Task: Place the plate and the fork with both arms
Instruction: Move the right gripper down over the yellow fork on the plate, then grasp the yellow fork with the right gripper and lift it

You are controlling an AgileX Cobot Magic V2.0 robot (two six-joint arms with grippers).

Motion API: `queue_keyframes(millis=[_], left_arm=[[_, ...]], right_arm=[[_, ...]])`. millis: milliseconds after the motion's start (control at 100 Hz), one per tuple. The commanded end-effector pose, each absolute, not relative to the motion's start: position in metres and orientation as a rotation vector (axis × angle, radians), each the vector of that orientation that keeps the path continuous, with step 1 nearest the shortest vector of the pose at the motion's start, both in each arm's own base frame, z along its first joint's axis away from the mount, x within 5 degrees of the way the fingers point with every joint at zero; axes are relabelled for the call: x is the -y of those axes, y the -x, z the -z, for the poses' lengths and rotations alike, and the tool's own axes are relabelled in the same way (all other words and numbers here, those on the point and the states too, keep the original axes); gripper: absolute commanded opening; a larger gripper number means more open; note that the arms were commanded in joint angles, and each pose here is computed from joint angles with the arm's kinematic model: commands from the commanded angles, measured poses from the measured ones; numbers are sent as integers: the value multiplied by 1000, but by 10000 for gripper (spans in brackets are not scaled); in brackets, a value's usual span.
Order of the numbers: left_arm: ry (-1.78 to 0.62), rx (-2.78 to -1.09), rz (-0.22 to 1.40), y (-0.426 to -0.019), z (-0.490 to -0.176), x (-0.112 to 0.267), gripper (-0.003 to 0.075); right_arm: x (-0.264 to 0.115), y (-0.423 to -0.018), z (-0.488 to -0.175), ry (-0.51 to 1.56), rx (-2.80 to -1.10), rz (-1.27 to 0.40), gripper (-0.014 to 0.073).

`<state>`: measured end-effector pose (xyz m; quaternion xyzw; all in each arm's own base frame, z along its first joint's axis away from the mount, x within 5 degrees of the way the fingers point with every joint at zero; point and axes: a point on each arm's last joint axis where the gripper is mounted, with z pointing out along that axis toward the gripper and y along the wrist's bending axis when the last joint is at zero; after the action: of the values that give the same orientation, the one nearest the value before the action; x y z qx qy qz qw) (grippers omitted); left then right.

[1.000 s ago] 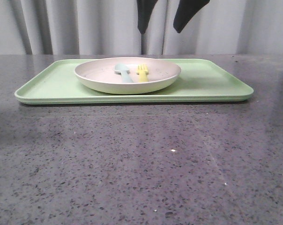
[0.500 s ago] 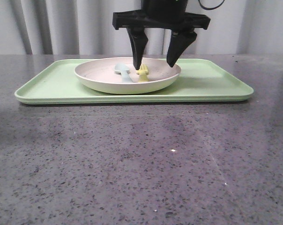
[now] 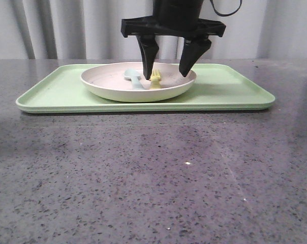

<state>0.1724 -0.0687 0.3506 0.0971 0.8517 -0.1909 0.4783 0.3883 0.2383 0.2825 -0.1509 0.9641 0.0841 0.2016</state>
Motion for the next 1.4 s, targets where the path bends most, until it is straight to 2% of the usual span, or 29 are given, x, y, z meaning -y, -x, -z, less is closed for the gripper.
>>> queue_keyframes(millis=[0,230,310,450,760,880,1110,1390], left_arm=[[-193,-1978,502,-172,-368,69,273],[-193,-1978,502,-172,-368,69,273],[-193,-1978,502,-172,-368,69,273],[-193,-1978,502,-172,-368,69,273],[-193,-1977,501,-172,-368,69,273],[-193,-1977,501,-172,-368,69,273],[-193,-1977,501,-172,-368,69,273],[-191,-1971,501,-173,-368,69,273]], right_arm=[[-237,-385,-315,408,-2578,-289,528],[-239,-388,-311,409,-2575,-290,528],[-240,-389,-310,408,-2573,-291,503],[-241,-391,-303,411,-2591,-283,382],[-241,-391,-302,411,-2589,-284,38],[-241,-391,-303,411,-2587,-284,-45],[-237,-387,-314,411,-2567,-273,-68],[-212,-381,-337,381,-2582,-192,-68]])
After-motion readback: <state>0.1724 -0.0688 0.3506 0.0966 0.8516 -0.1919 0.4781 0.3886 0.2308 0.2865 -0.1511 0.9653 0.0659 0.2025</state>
